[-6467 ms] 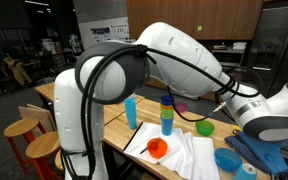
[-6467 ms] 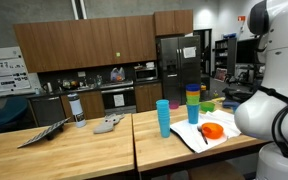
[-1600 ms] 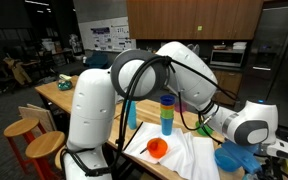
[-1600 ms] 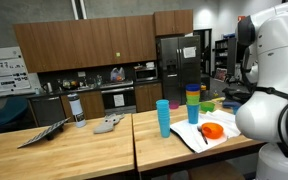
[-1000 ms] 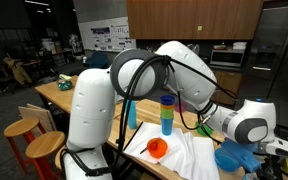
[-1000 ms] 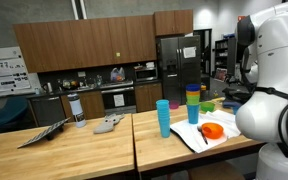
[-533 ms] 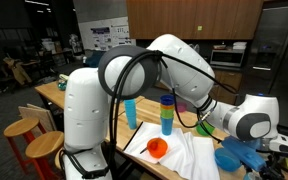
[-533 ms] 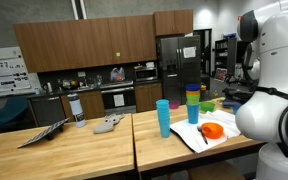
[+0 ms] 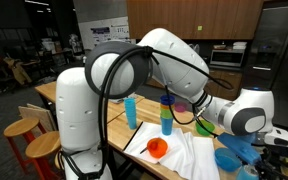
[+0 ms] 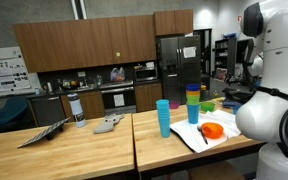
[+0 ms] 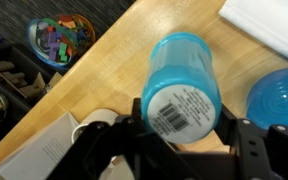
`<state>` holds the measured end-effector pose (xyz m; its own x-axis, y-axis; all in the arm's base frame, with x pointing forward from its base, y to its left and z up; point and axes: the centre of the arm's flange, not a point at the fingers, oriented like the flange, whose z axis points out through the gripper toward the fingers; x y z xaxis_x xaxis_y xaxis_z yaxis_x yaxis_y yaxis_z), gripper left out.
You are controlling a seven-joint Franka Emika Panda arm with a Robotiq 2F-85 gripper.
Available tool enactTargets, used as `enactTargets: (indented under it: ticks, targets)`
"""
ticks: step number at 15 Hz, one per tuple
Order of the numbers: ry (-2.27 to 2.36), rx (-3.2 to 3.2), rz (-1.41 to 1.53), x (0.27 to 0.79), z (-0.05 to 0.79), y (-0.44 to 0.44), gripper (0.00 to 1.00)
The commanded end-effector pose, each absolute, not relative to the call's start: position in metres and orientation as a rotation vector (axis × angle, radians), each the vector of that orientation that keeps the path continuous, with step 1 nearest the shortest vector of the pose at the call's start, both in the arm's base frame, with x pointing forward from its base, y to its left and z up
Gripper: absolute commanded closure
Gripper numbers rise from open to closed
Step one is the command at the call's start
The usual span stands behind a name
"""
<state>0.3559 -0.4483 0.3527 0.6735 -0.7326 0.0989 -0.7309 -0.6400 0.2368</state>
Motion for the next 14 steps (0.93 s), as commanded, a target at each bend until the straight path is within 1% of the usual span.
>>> enactTargets:
  ticks: [1, 6, 14]
  targets:
    - [-1.138, 2.632, 0.086, 0.355, 0.362, -0.429, 0.58]
    - [-1.093, 2.535, 0.339, 0.386, 0.355, -0.422, 0.58]
    - [-1.041, 2.451, 0.513, 0.414, 0.359, -0.39, 0.58]
